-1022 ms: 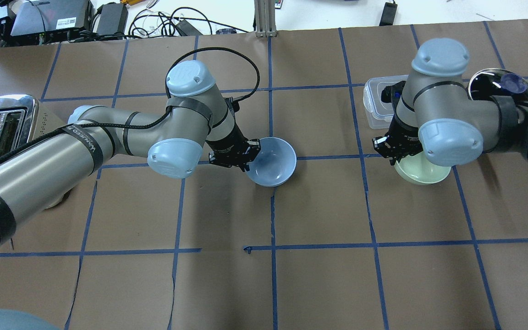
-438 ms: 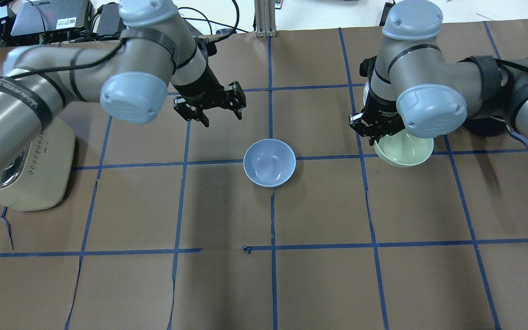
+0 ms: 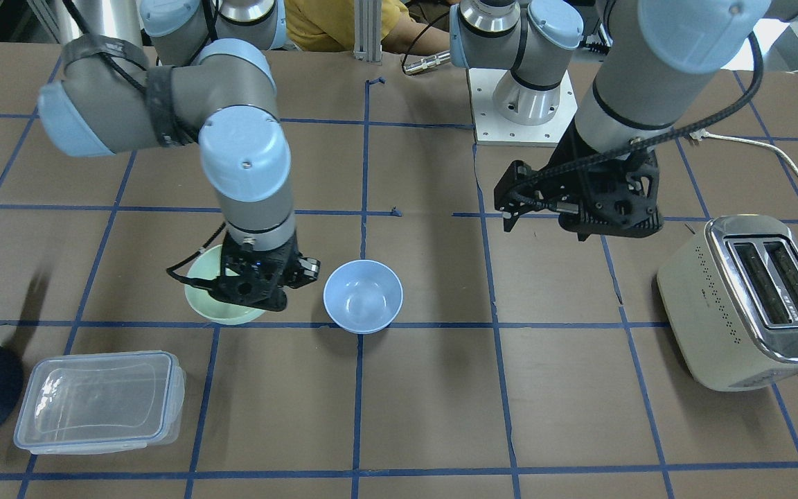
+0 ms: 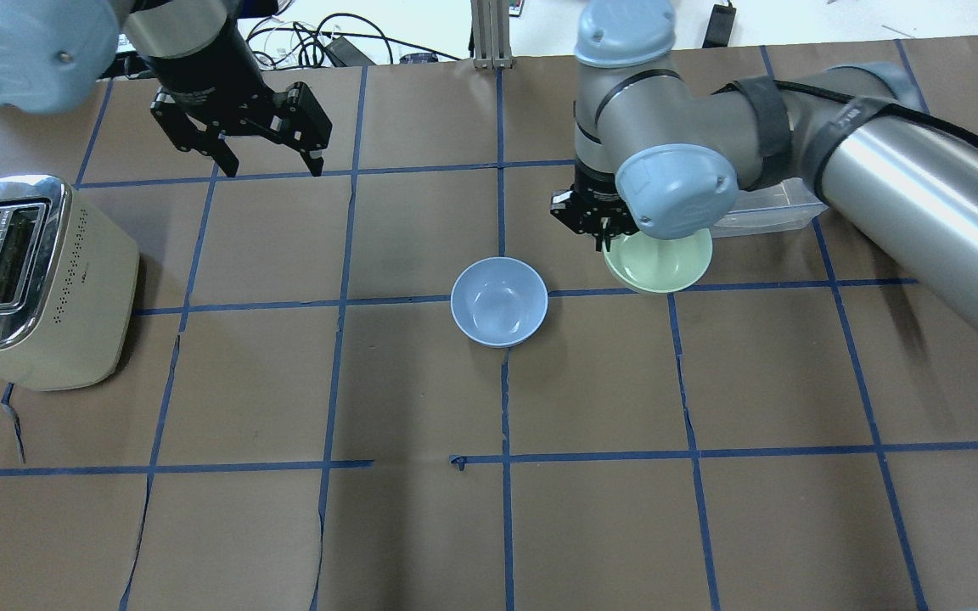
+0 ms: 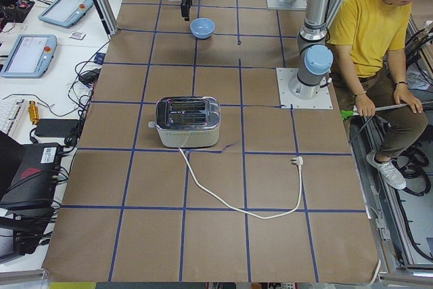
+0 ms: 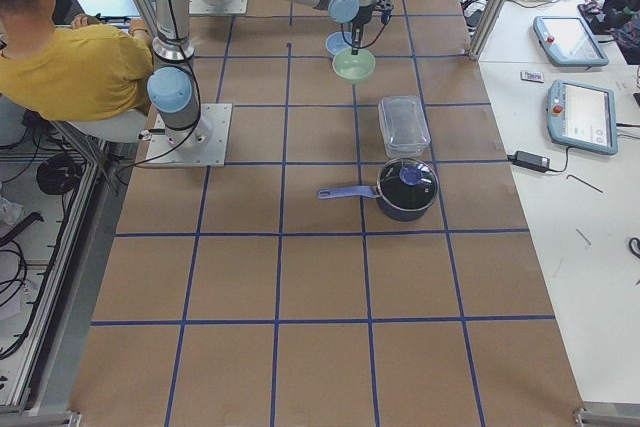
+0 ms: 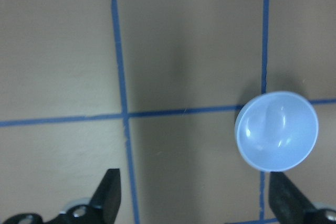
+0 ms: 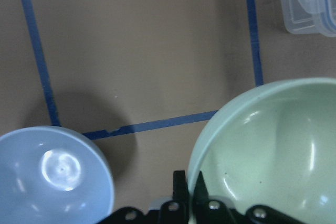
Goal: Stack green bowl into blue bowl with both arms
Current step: 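Lift green bowl with right gripper toward blue bowl while left gripper withdraws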
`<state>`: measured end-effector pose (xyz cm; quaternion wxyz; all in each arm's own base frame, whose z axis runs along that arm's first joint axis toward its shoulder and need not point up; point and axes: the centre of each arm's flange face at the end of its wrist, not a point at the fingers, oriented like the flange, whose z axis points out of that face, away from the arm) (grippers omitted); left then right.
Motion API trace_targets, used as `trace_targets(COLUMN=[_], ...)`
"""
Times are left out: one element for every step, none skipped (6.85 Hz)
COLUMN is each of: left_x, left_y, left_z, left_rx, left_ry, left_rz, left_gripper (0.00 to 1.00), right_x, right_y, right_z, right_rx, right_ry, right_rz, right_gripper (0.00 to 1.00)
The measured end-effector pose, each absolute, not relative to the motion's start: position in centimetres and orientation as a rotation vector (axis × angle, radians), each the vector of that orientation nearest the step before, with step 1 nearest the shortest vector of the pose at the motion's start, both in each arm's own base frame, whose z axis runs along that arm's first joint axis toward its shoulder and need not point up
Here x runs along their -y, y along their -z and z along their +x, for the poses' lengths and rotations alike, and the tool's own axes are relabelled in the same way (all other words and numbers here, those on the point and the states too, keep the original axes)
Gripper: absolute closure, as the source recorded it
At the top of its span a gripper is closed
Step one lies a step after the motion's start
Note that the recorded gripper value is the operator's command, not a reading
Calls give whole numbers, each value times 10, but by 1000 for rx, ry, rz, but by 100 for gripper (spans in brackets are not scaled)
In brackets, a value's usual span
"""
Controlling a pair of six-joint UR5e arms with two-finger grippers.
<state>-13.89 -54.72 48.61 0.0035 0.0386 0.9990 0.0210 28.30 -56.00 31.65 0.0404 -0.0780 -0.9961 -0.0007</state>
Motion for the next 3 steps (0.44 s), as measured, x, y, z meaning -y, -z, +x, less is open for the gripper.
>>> trace_targets(left_x=[531,522,520], left_y=[-497,-495,-491], left_z=[-134,-133,-133], left_rx=[-3110,-3106,-3100], left_ry=[-44,20,105], left_rz=[122,121,122], left_gripper=[0,0,0], right_x=[570,575,572], right_y=[-309,-299,-296], right_z=[328,364,389], right_rx=[3041,3027,3016], right_ry=[9,40,83], right_rz=[-292,-354,-377], right_gripper=[100,100,100])
